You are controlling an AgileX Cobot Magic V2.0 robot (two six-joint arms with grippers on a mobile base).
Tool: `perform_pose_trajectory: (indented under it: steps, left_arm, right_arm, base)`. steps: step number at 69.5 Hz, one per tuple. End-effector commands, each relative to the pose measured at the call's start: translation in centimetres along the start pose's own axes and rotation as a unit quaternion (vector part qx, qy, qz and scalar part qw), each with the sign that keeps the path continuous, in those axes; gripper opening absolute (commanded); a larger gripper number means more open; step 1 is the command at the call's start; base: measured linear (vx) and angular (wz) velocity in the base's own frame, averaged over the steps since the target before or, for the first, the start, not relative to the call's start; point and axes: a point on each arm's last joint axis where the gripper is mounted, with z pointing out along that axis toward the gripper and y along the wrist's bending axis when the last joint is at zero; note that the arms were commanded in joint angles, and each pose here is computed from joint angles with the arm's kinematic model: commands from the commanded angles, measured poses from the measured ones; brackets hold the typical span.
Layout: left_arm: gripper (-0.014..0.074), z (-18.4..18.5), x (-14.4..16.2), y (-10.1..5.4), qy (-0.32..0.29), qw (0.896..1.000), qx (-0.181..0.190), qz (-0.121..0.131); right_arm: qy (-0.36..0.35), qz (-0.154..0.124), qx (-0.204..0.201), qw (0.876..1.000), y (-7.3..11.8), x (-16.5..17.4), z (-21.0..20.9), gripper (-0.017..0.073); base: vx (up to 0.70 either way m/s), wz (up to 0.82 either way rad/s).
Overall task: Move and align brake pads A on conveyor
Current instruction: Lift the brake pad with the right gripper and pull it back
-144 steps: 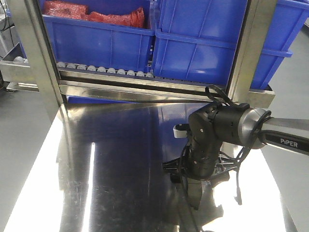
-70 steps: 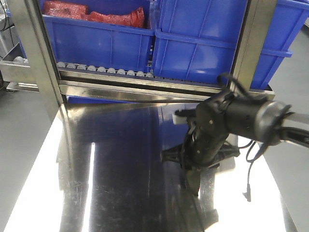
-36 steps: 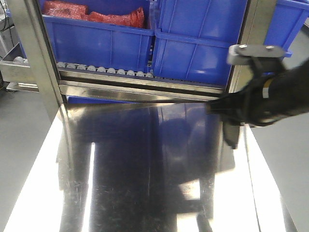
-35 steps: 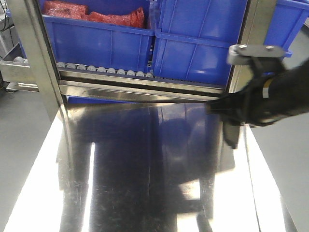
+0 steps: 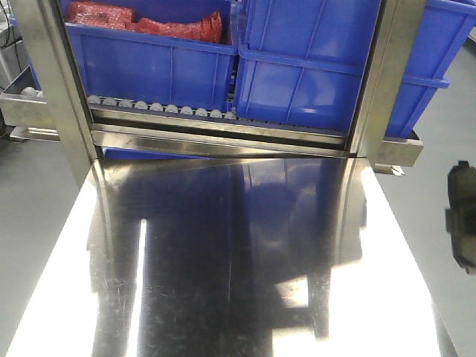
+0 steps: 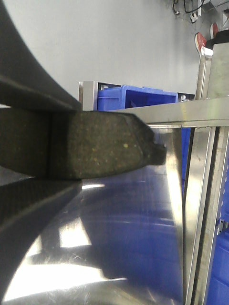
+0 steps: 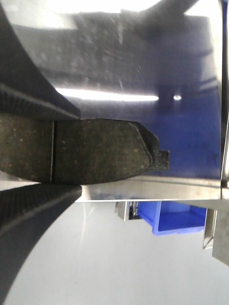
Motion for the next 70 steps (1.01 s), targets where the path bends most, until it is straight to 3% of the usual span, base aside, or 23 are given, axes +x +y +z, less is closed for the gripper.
perform_pose_trajectory:
  steps: [1,34,70]
  left_arm:
    - [-0.0006,-0.4,-1.5,-0.2,-0.052,0.999,0.012,0.002]
    - [-0.0006,-0.4,-1.5,-0.2,-0.052,0.999,0.012,0.002]
    - [-0.0006,-0.4,-1.5,-0.2,-0.052,0.999,0.012,0.002]
  right_arm:
    - [-0.072,-0.014,-0.008,0.997,0.0,0.1,-1.7,-0.0004]
    - [-0.141,-0.016,-0.012,0.99,-0.3,8.0,-3.8,-0.0004]
    - [-0.147,-0.016,-0.012,0.989,-0.3,9.2,-3.9,-0.0004]
  base:
    - [0.0,0.0]
    - [0.0,0.0]
    - [0.0,0.0]
